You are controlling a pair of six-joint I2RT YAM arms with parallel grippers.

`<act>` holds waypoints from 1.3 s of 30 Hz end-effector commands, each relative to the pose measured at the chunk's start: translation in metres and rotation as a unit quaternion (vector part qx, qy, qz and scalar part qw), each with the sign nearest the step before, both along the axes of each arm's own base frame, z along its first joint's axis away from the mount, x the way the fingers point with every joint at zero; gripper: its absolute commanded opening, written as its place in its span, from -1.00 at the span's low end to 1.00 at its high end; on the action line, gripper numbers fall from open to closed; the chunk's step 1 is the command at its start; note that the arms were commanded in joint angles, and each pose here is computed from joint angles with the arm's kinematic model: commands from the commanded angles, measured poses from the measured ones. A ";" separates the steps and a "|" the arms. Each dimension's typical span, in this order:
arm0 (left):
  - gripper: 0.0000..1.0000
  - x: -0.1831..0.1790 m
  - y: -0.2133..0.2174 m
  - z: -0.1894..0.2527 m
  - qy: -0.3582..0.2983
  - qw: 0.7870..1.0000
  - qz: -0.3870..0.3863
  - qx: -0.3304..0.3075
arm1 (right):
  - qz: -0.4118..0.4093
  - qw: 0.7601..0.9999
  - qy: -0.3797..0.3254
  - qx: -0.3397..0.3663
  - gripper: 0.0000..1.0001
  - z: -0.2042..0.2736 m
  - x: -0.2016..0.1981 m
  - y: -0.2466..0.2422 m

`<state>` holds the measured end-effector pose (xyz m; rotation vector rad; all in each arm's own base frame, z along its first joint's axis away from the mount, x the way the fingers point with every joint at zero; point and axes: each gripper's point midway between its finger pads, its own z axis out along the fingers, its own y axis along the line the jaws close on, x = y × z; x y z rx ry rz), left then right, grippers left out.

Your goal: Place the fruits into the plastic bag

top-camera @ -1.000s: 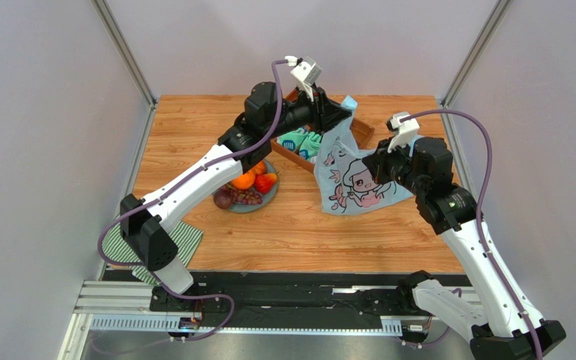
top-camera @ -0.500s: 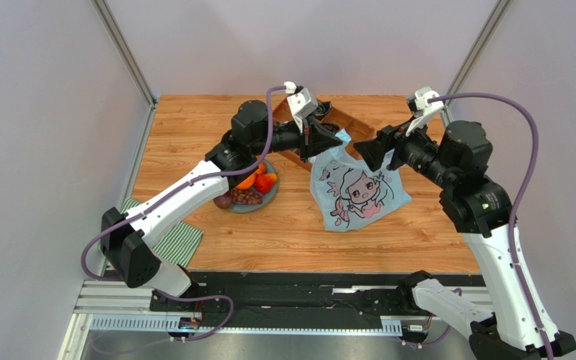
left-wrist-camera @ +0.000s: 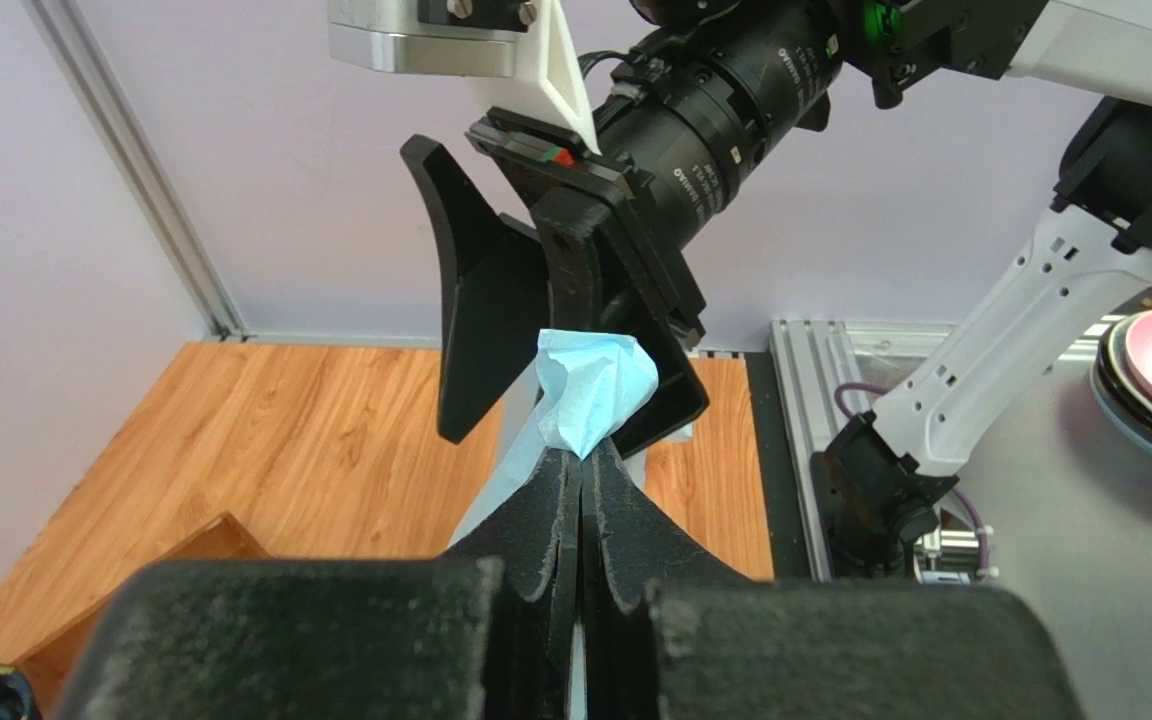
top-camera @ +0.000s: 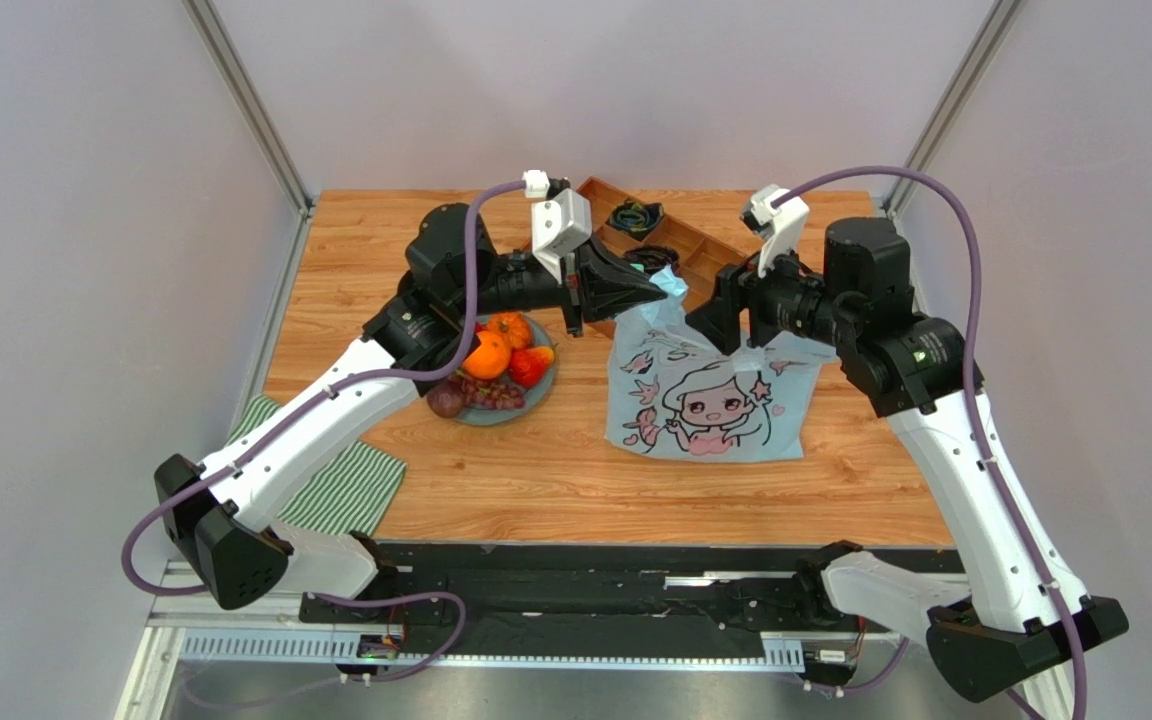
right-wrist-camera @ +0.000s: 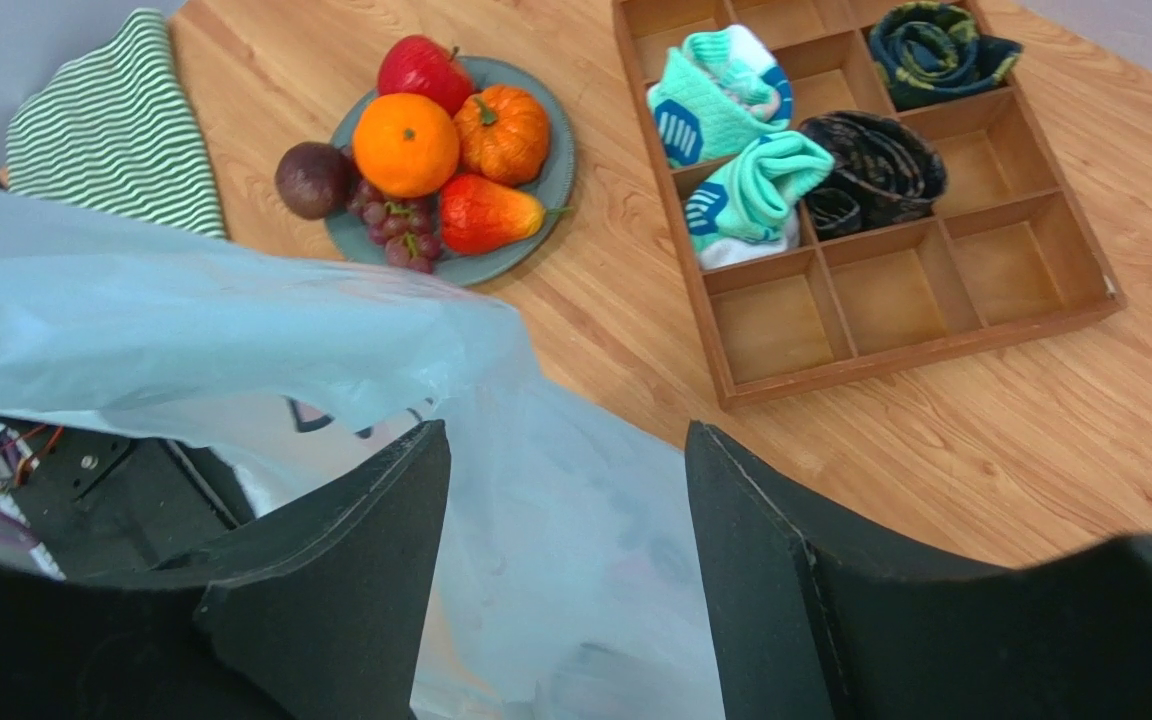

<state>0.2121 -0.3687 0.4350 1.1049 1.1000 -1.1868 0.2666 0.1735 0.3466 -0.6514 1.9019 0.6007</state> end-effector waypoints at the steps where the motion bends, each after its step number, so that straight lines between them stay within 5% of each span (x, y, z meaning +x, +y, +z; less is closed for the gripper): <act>1: -1.00 -0.006 0.007 0.010 -0.035 0.999 -0.010 -0.007 | 0.061 0.998 -0.017 0.002 0.29 0.007 -0.018 0.014; 24: -1.00 -0.002 0.009 0.004 -0.039 0.999 -0.005 0.001 | 0.054 0.997 0.037 -0.036 0.32 -0.037 -0.008 0.027; 27: -1.00 0.002 0.009 0.004 -0.042 0.999 0.004 -0.001 | 0.022 0.998 0.043 -0.043 -0.20 -0.039 0.001 0.023; 28: -1.00 0.007 0.010 0.002 -0.038 0.999 0.015 -0.001 | 0.008 0.998 0.045 -0.049 -0.69 -0.040 0.004 0.019; 29: -1.00 0.013 0.011 0.003 -0.040 0.999 0.027 -0.006 | -0.006 0.998 0.040 -0.048 -0.87 -0.033 0.007 0.016; 32: -1.00 0.036 0.016 0.008 -0.028 0.996 0.089 -0.018 | -0.086 0.994 0.033 -0.063 -1.00 -0.025 0.016 -0.008; 35: -0.80 0.056 0.024 0.021 -0.014 0.988 0.152 -0.032 | -0.170 0.983 0.018 -0.068 -1.00 -0.008 0.023 -0.035; 39: 0.19 0.051 0.026 0.042 -0.014 0.988 0.144 -0.059 | -0.262 0.962 -0.012 -0.078 -1.00 0.024 0.023 -0.070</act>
